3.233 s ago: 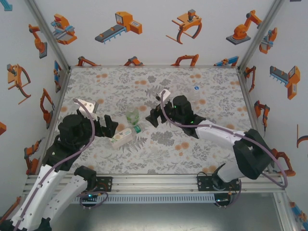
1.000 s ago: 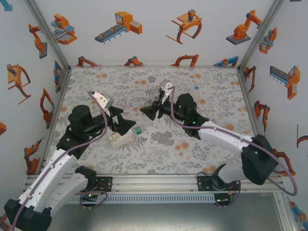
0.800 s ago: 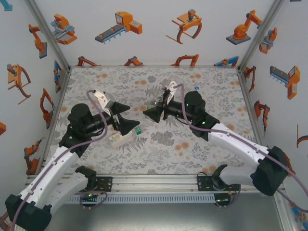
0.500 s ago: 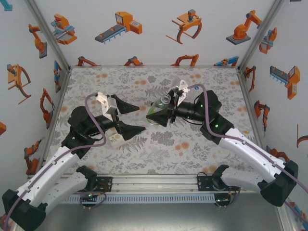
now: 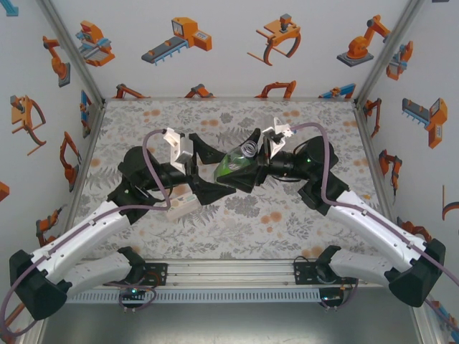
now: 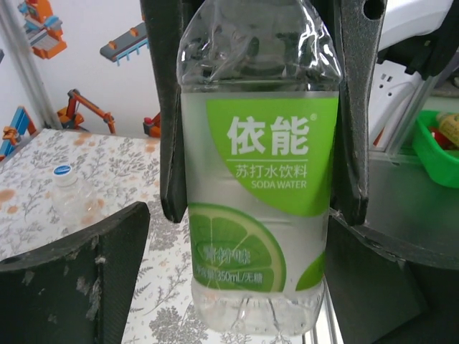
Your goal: Screw on the bottle caps
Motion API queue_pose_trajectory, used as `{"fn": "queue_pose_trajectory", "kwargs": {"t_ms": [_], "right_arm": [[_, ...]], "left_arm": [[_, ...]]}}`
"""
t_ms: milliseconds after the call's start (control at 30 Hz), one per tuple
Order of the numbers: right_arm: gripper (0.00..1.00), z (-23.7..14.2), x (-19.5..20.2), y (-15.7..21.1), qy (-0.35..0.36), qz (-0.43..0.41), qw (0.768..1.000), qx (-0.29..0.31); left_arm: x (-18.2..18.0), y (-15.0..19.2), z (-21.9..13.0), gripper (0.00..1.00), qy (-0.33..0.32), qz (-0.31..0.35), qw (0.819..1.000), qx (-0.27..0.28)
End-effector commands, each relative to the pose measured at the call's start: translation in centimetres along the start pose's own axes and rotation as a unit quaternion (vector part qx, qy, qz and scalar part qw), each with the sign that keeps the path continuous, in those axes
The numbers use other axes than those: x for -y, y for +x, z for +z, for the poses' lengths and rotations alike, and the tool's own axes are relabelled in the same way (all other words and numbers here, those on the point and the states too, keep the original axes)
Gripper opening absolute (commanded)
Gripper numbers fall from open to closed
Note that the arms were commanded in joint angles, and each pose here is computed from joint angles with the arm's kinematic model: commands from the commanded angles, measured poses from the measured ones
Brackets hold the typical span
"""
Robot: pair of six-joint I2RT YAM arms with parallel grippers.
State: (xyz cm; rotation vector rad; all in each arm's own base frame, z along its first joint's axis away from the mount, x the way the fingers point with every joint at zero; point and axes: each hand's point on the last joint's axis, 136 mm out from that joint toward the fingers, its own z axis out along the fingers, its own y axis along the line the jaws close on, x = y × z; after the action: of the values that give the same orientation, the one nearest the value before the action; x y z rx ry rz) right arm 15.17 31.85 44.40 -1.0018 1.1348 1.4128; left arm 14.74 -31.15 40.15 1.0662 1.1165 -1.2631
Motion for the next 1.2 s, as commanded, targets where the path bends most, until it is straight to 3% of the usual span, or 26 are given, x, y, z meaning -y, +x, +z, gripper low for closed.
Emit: {"fn": "queue_pose_trajectory", "kwargs": {"t_ms": [0,267,333,433,600,767,933,1167], "right_arm": [[0.32,0.0,-1.9,-2.9,-0.032,-0.027,0.998,0.038],[0.36,-0.1,-1.8,-3.4,-0.023,-0.031,0.998,0.045],[0.45,-0.2,-1.8,-3.5,-0.019,-0.032,0.998,0.045],[0.67,-0.5,-1.7,-3.8,-0.006,-0.039,0.998,0.046],[0.75,-1.2,-1.5,-4.4,0.029,-0.057,0.997,0.048],[0.72,-1.6,-1.8,-4.8,0.035,-0.060,0.996,0.049],[0.46,-1.6,-2.2,-4.8,0.026,-0.059,0.997,0.048],[0.36,-1.3,-2.0,-4.2,0.021,-0.054,0.998,0.040]], "left_arm": [[0.7,-1.8,0.3,0.81,0.016,0.031,0.999,0.023],[0.9,-1.4,0.5,0.57,0.020,0.036,0.999,0.017],[0.9,-1.4,0.4,0.54,0.020,0.038,0.999,0.016],[1.1,-1.4,0.3,0.50,0.019,0.042,0.999,0.014],[1.2,-1.4,0.0,0.49,0.015,0.047,0.999,0.012],[1.4,-1.4,-0.2,0.49,0.015,0.047,0.999,0.013],[1.3,-1.2,-0.2,0.50,0.015,0.044,0.999,0.009],[1.3,-0.9,0.3,0.75,0.018,0.037,0.999,-0.009]]}}
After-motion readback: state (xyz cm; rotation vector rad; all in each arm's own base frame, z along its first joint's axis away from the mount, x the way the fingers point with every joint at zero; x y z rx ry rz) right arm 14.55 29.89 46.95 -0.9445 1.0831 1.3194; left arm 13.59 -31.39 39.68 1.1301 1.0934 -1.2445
